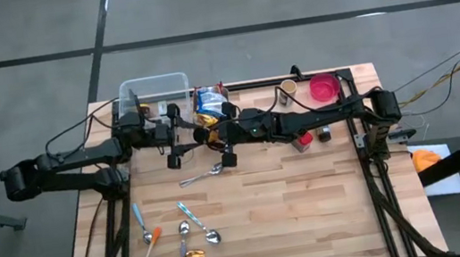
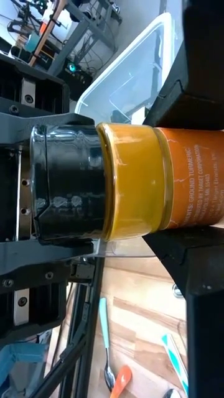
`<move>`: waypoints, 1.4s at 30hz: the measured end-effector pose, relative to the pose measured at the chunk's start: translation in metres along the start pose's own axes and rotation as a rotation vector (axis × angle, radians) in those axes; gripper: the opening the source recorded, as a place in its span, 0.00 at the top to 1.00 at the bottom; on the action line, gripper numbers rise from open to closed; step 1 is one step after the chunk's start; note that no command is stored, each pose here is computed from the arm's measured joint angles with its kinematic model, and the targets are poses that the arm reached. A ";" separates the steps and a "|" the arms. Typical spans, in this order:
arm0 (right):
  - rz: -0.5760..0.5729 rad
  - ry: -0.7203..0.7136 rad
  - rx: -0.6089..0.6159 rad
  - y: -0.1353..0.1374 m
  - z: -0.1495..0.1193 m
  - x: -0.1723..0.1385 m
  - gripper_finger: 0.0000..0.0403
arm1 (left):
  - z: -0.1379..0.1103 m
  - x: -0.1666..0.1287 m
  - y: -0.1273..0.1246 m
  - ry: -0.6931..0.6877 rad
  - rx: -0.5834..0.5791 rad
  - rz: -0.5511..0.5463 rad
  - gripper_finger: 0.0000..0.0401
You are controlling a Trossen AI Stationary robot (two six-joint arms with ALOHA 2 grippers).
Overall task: Pick & Place Food Item
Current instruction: Put the orange seasoning bottle into the white bin
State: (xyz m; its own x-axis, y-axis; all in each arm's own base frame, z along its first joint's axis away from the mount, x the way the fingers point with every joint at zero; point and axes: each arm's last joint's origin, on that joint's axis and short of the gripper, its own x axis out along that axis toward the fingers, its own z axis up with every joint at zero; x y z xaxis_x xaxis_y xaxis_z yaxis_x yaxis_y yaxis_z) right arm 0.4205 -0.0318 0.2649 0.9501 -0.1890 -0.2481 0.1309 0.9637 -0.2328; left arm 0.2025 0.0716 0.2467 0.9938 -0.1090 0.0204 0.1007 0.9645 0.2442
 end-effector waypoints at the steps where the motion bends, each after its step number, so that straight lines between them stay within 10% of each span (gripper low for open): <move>1: 0.001 0.000 0.000 0.000 0.000 0.000 0.57 | 0.000 0.000 0.000 0.000 0.000 0.000 0.45; 42: 0.004 0.003 0.001 0.001 0.000 0.000 0.57 | -0.001 0.000 0.000 0.006 0.000 -0.001 0.56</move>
State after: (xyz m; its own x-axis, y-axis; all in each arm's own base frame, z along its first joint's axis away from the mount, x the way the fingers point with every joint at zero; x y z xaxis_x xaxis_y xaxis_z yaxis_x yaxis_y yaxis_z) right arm 0.4204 -0.0313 0.2645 0.9499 -0.1852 -0.2518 0.1270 0.9647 -0.2306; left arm 0.2025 0.0717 0.2460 0.9940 -0.1084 0.0144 0.1016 0.9643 0.2446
